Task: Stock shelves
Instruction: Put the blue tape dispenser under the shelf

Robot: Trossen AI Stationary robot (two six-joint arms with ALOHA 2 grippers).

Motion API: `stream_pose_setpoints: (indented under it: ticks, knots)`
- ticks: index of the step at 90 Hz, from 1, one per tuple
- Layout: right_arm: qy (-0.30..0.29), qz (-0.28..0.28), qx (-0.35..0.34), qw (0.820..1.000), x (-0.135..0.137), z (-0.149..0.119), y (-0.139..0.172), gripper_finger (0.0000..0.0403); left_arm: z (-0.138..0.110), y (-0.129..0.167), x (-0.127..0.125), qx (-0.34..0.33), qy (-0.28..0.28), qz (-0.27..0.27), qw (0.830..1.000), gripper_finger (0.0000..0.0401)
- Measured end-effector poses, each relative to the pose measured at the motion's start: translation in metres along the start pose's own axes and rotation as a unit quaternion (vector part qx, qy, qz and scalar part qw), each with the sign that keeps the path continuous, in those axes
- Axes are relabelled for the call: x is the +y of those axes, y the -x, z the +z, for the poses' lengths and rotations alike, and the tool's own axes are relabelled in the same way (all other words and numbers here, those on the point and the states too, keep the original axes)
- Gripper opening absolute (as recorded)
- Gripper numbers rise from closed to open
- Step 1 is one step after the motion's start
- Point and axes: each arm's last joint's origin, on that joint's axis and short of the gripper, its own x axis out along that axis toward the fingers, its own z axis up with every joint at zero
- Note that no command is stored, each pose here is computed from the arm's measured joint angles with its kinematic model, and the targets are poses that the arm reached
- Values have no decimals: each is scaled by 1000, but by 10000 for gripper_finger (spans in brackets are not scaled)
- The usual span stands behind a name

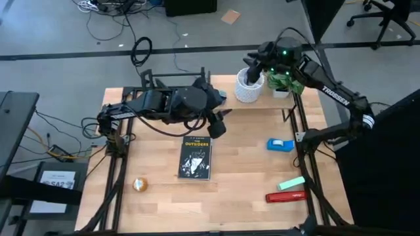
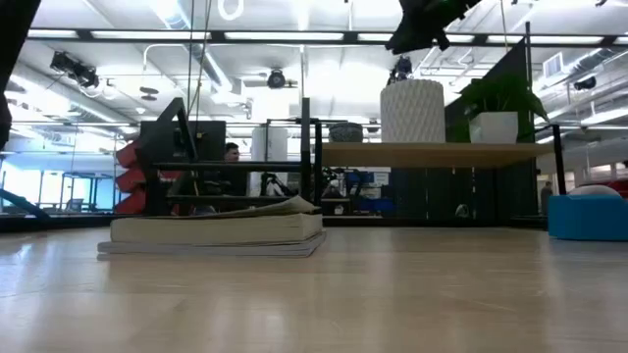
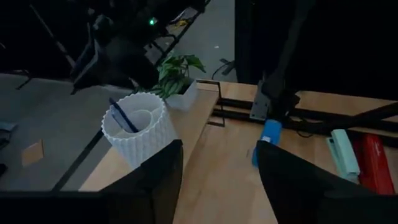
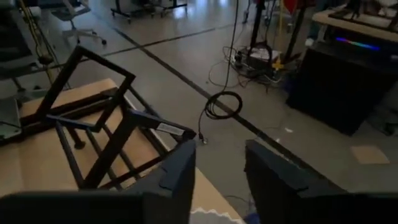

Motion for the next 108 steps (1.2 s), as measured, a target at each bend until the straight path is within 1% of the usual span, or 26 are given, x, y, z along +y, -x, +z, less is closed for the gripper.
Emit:
stream_pose_setpoints:
  ticks: [7,15,23,33,39,48,57,68,82,91,99,108]
  knots:
    - [-7,2,-25,1000,2,7,18,154,-1,0,0,5,-3,0,1000,183]
    - [-17,15,-63,998,8,16,46,166,-2,0,0,11,-1,1,1000,183]
    - [-24,38,-98,994,15,22,76,168,-4,1,1,21,18,4,1000,183]
    - [-42,81,-136,986,26,26,114,163,-10,2,6,49,53,13,997,183]
    - [-58,114,-136,982,32,24,131,158,-16,3,9,78,72,23,994,183]
    - [-88,166,-99,977,42,15,147,151,-28,7,14,141,100,41,984,183]
    - [-106,212,-40,971,55,5,151,143,-43,9,18,220,125,36,967,183]
    - [-106,263,20,959,78,-2,142,135,-62,8,17,314,146,34,937,183]
    - [-75,312,70,945,116,-8,124,129,-76,2,11,361,184,13,914,183]
    - [-66,330,97,937,135,-13,114,128,-89,-1,6,400,193,10,896,183]
    - [-83,337,127,929,148,-18,108,128,-104,-6,0,439,207,6,874,183]
    - [-106,355,158,915,156,-21,105,128,-121,-6,-1,478,211,6,853,183]
